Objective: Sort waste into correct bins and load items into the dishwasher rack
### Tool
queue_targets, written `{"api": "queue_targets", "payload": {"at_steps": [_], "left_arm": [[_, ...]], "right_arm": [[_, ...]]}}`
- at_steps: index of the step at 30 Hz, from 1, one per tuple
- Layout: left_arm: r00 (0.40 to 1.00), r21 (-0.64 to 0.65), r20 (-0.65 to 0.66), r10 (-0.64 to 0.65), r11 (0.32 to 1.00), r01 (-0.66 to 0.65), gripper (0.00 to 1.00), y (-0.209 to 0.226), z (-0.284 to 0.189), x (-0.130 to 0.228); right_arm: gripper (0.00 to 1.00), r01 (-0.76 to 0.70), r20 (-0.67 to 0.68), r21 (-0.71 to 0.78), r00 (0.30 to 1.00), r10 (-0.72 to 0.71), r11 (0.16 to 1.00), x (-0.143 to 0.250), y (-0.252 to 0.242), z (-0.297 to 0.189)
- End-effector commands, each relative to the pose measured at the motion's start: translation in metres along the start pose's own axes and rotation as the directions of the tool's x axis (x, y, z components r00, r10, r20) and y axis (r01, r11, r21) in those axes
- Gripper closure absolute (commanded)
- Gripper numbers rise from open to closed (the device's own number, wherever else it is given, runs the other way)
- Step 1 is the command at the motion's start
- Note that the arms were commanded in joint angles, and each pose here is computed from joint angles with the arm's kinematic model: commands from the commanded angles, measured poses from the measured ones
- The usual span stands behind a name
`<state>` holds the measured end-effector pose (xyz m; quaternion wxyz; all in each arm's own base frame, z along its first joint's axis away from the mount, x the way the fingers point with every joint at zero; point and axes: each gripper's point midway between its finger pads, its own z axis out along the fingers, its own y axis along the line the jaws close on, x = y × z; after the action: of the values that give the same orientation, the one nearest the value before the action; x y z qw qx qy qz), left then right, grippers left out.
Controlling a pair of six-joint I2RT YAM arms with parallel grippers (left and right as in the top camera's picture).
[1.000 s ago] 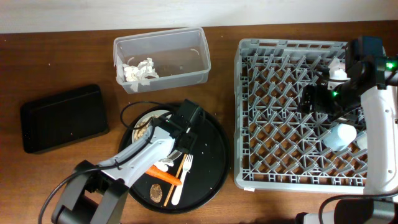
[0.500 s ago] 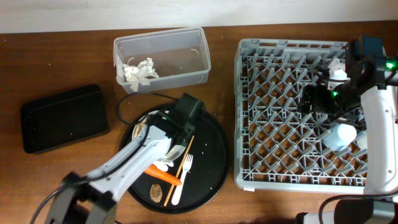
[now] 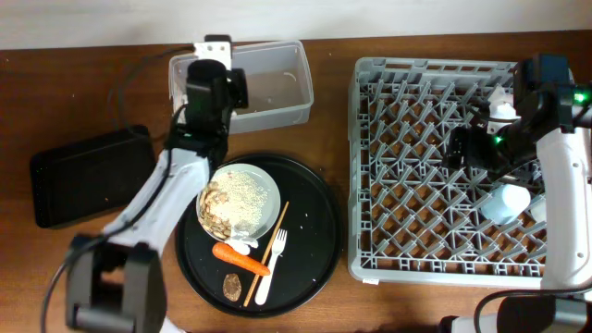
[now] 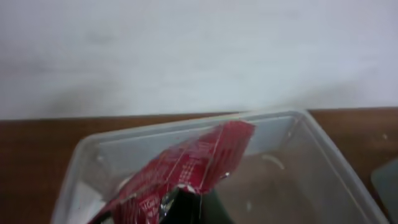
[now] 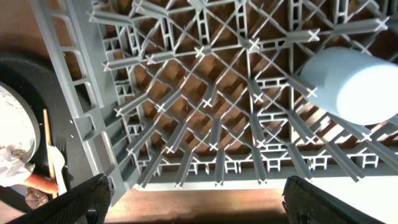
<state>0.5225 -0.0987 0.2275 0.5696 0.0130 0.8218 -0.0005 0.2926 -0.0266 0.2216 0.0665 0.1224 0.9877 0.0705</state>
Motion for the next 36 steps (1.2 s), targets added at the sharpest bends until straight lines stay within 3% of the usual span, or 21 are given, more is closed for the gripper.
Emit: {"api": "queue_targets", "payload": {"at_steps": [1, 3, 4, 6, 7, 11, 14, 16, 17, 19, 22, 23, 25, 29, 31, 36], "left_arm": [[0.999, 0.017, -0.035, 0.005, 1.0, -0.004, 0.98, -0.009, 0.04, 0.041], [0.999, 0.018, -0.034, 0.005, 1.0, -0.005, 0.77, -0.011, 0.051, 0.052], [0.999, 0.018, -0.034, 0.005, 1.0, -0.005, 0.6, -0.011, 0.054, 0.054], [1.0, 0.019, -0.016, 0.001, 1.0, -0.001, 0.16, -0.011, 0.055, 0.051], [1.0, 0.02, -0.004, -0.001, 1.0, 0.002, 0.03, -0.012, 0.054, 0.046], [1.0, 0.021, 0.016, -0.006, 1.0, 0.006, 0.01, -0.009, 0.038, 0.026], [0.991, 0.036, -0.13, 0.037, 0.999, -0.032, 0.01, -0.013, 0.001, 0.035], [0.949, 0.094, -0.299, 0.098, 0.993, -0.073, 0.01, -0.024, -0.039, 0.062], [0.896, 0.167, -0.42, 0.146, 0.983, -0.082, 0.01, -0.034, -0.071, 0.085], [0.82, 0.25, -0.541, 0.189, 0.967, -0.058, 0.01, -0.042, -0.107, 0.11], [0.647, 0.376, -0.722, 0.246, 0.924, 0.067, 0.01, -0.061, -0.166, 0.153], [0.534, 0.347, -0.813, 0.231, 0.929, 0.126, 0.01, -0.058, -0.192, 0.174], [0.406, 0.298, -0.886, 0.223, 0.946, 0.131, 0.01, -0.046, -0.217, 0.198], [0.305, 0.225, -0.936, 0.173, 0.964, 0.144, 0.01, -0.037, -0.231, 0.235], [0.295, 0.217, -0.941, 0.167, 0.966, 0.144, 0.01, -0.035, -0.231, 0.251], [0.335, 0.223, -0.928, 0.164, 0.964, 0.147, 0.02, -0.035, -0.219, 0.279]], "right_arm": [[0.08, -0.002, 0.018, 0.001, 1.0, 0.002, 1.0, 0.002, 0.0, -0.006], [0.08, -0.002, 0.018, 0.001, 1.0, 0.002, 1.0, 0.002, 0.0, -0.006], [0.08, -0.001, 0.018, 0.001, 1.0, 0.001, 1.0, 0.002, 0.0, -0.006], [0.08, -0.001, 0.018, 0.001, 1.0, 0.001, 1.0, 0.002, 0.0, -0.006], [0.07, -0.002, 0.018, 0.001, 1.0, 0.002, 1.0, 0.002, 0.0, -0.006], [0.07, -0.001, 0.017, 0.001, 1.0, 0.001, 1.0, 0.002, 0.0, -0.006], [0.07, -0.001, 0.018, 0.001, 1.0, 0.001, 1.0, 0.002, 0.0, -0.006], [0.08, -0.001, 0.018, 0.001, 1.0, 0.001, 1.0, 0.002, 0.0, -0.006], [0.07, -0.001, 0.018, 0.001, 1.0, 0.001, 1.0, 0.002, 0.0, -0.006], [0.07, -0.001, 0.018, 0.001, 1.0, 0.001, 1.0, 0.002, 0.0, -0.006], [0.07, -0.001, 0.018, 0.001, 1.0, 0.001, 1.0, 0.002, 0.0, -0.006], [0.07, -0.001, 0.018, 0.001, 1.0, 0.001, 1.0, 0.002, 0.0, -0.006], [0.07, -0.001, 0.018, 0.001, 1.0, 0.001, 1.0, 0.002, 0.0, -0.006], [0.07, -0.001, 0.016, 0.001, 1.0, 0.001, 1.0, 0.002, 0.0, -0.006], [0.07, -0.002, 0.016, 0.001, 1.0, 0.002, 1.0, 0.002, 0.0, -0.006], [0.07, -0.002, 0.013, 0.001, 1.0, 0.002, 1.0, 0.003, 0.0, -0.006]]}}
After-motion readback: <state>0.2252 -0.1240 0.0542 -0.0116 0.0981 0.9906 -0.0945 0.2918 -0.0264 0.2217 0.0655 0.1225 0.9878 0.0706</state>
